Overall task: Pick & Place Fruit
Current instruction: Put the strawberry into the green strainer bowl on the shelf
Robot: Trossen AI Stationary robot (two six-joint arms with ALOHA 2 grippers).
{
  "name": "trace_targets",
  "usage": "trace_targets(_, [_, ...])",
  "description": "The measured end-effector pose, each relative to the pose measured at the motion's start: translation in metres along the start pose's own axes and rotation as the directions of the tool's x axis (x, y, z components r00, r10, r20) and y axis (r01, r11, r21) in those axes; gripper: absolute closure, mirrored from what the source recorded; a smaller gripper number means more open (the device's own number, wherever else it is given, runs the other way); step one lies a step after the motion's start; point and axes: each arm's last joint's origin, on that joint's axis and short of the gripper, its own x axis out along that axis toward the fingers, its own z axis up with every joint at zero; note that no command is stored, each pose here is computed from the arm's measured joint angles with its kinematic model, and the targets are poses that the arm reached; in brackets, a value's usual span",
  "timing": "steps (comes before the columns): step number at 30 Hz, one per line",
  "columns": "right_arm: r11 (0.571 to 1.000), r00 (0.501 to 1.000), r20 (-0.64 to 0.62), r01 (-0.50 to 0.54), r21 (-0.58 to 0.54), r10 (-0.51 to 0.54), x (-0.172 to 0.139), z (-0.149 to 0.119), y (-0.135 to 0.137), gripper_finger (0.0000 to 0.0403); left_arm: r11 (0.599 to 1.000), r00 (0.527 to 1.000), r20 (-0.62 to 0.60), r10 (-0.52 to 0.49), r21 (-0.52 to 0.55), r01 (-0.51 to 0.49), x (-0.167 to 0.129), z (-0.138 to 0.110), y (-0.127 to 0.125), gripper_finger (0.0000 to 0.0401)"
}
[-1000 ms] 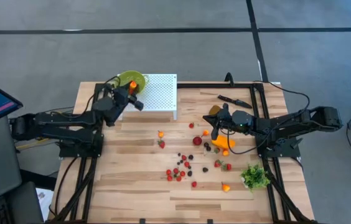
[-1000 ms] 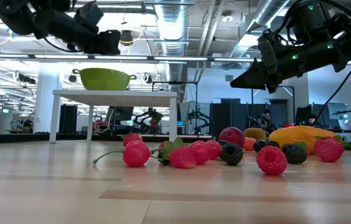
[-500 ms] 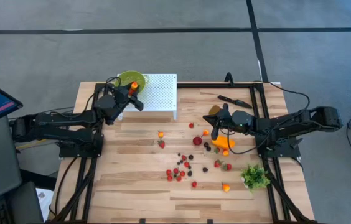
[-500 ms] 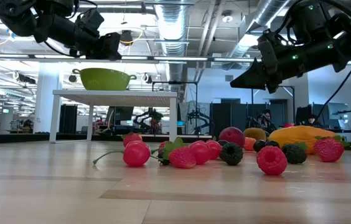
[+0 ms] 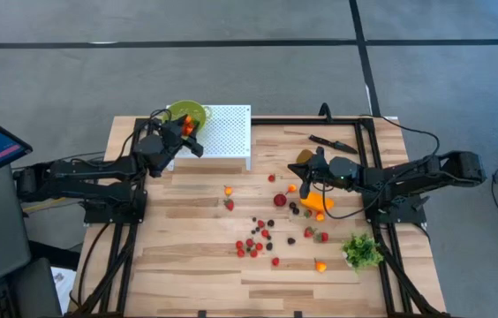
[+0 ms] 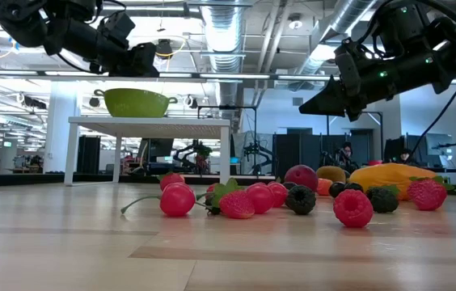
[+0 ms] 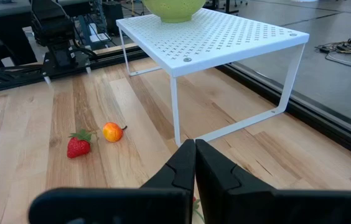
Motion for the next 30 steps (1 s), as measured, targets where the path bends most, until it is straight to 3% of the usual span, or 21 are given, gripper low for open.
trace_targets(4, [1.000,1.000,0.000,0.000,0.000,0.000,0.000,0.000,0.000,0.0397,0.997,0.997,0.011,-0.075,0.001,0.075,-0.008,0.002,-0.010,0.0174])
trace_targets(7, [1.000,1.000,0.000,0.000,0.000,0.000,0.000,0.000,0.000,0.0397,0.969,0.968,0.035,-0.248,0.000,0.248,-0.018,0.003,-0.024,0.0176])
trace_targets(9, [1.000,1.000,0.000,0.000,0.000,0.000,0.000,0.000,0.000,0.0397,0.908,0.906,0.058,-0.419,0.000,0.420,-0.027,0.005,-0.035,0.0179])
trace_targets(11, [1.000,1.000,0.000,0.000,0.000,0.000,0.000,0.000,0.000,0.0397,0.819,0.816,0.078,-0.572,0.011,0.573,-0.038,0.006,-0.045,0.0184])
trace_targets(13, [1.000,1.000,0.000,0.000,0.000,0.000,0.000,0.000,0.000,0.0397,0.748,0.744,0.090,-0.662,0.021,0.663,-0.047,0.007,-0.052,0.0189])
trace_targets(18, [1.000,1.000,0.000,0.000,0.000,0.000,0.000,0.000,0.000,0.0397,0.669,0.662,0.098,-0.743,0.059,0.741,-0.067,0.008,-0.064,0.0199])
trace_targets(23, [1.000,1.000,0.000,0.000,0.000,0.000,0.000,0.000,0.000,0.0397,0.586,0.596,0.040,-0.802,0.242,0.773,-0.081,0.002,-0.075,0.0206])
trace_targets(26, [1.000,1.000,0.000,0.000,0.000,0.000,0.000,0.000,0.000,0.0397,0.539,0.565,-0.003,-0.825,0.297,0.788,-0.088,-0.004,-0.081,0.0213])
trace_targets(30, [1.000,1.000,0.000,0.000,0.000,0.000,0.000,0.000,0.000,0.0397,0.517,0.547,-0.017,-0.837,0.301,0.801,-0.091,-0.008,-0.087,0.0222])
